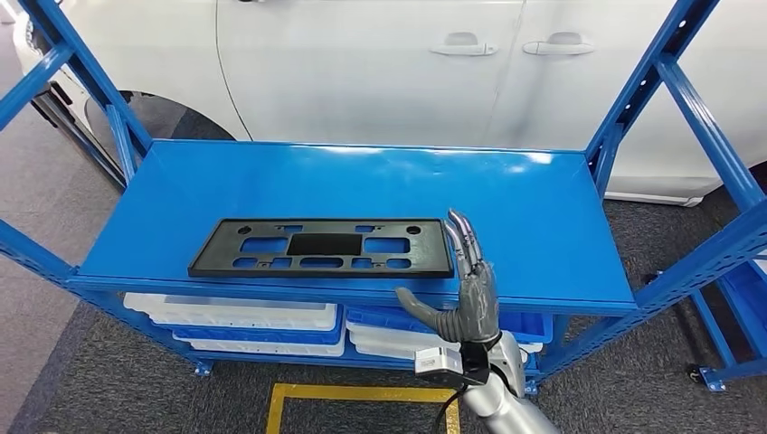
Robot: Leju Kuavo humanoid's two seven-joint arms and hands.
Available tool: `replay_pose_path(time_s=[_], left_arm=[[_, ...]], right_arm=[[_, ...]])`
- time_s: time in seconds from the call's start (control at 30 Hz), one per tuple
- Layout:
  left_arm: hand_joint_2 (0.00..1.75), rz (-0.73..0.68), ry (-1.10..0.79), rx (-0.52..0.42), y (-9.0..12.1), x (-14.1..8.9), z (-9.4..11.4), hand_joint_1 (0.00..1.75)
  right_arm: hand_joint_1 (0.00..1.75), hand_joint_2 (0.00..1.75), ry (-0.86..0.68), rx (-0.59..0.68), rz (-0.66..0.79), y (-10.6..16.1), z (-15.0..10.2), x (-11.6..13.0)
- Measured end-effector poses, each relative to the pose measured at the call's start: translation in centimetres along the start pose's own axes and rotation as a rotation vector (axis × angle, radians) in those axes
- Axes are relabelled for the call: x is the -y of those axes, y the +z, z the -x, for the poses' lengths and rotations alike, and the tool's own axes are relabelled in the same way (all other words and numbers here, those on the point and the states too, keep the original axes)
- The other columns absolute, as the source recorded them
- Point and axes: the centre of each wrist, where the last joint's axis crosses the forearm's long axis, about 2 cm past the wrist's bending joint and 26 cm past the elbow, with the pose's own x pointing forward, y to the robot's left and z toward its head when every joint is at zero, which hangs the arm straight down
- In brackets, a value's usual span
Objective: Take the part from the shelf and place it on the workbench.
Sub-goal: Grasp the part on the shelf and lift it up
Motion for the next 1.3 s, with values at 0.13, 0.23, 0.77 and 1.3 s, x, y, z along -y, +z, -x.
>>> replay_pose_path(time_s=[0.13,0.23,0.77,1.3], left_arm=[[0.0,0.004,-0.013,0.0,0.1,0.0,0.1,0.0],[0.0,0.005,-0.02,-0.001,0.1,-0.1,0.1,0.0],[0.0,0.02,-0.062,0.005,-0.3,0.0,-0.6,0.0],[0.0,0.044,-0.11,0.013,-1.1,0.3,-2.2,0.0]], right_arm=[[0.0,1.75,0.073,0.07,-0.082,0.9,-0.4,-0.1],[0.0,1.75,0.143,0.138,-0.177,1.6,-0.6,-0.7],[0.0,1.75,0.349,0.336,-0.402,0.5,-2.0,-4.0],[0.0,1.75,0.574,0.215,-0.349,-8.6,-2.2,-7.3]])
